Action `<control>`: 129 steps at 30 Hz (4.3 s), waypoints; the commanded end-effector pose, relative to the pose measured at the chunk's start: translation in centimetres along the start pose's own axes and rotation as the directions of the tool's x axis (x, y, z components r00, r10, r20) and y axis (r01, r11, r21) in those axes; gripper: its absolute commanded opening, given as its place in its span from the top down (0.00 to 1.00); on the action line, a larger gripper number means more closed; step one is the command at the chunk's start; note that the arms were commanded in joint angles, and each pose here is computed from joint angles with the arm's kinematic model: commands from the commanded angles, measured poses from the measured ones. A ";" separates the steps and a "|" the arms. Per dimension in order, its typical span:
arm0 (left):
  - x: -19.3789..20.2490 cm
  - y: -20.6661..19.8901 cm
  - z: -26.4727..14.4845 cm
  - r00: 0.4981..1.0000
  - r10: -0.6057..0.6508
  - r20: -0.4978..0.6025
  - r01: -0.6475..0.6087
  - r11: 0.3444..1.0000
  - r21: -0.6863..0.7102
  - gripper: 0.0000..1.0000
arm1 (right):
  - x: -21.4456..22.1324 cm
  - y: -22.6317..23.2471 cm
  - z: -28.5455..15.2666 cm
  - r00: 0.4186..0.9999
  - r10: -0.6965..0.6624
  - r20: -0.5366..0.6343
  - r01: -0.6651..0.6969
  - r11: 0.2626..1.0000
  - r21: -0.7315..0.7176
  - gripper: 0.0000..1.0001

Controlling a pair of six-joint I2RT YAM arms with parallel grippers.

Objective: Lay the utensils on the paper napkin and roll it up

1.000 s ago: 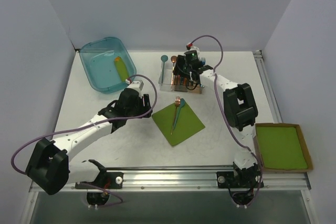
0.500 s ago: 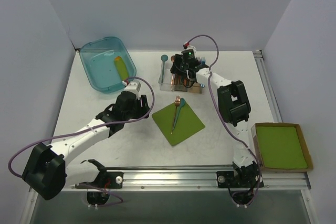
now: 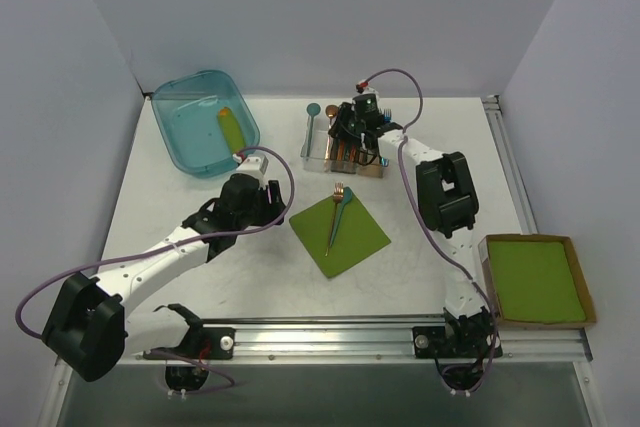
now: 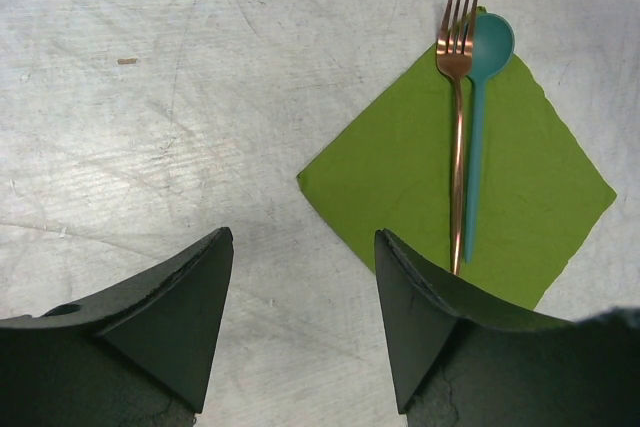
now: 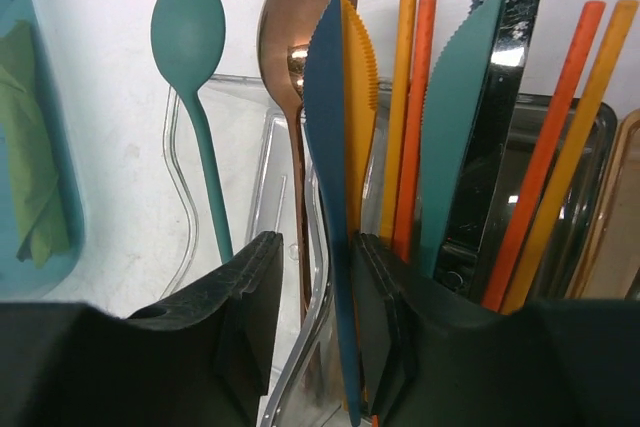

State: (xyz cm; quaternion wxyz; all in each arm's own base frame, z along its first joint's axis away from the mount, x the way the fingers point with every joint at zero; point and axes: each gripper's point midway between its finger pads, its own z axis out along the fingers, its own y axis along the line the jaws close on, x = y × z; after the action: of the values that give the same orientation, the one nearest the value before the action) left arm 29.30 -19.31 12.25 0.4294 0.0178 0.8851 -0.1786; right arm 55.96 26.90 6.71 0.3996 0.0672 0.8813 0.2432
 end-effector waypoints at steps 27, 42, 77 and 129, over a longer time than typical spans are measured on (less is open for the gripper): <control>-2.0 -0.5 -0.3 0.998 0.018 0.063 -0.019 1.000 0.016 0.33 | -3.4 1.7 -2.3 0.994 0.036 0.101 -0.017 0.982 -0.186 1.00; -4.4 -2.2 -0.6 0.994 0.022 0.110 -0.030 0.997 0.068 0.33 | -7.4 4.1 -7.6 0.965 -0.016 0.260 0.083 0.966 -0.246 1.00; -14.8 -16.8 -5.2 0.976 -0.109 0.187 -0.051 0.725 0.687 0.23 | -2.1 13.5 -31.9 0.967 0.014 0.256 0.160 0.746 -0.646 1.00; -10.1 -16.3 -1.8 0.999 -0.018 0.027 -0.004 0.757 0.654 0.98 | -0.7 10.5 -32.7 0.960 0.062 0.272 0.090 0.855 -0.512 0.56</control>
State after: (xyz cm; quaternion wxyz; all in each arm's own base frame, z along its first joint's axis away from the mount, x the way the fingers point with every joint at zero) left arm 30.65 -33.55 27.65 0.4036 0.1578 0.7269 -0.5327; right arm 30.90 25.78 29.47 0.4844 -0.0387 0.7240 0.4896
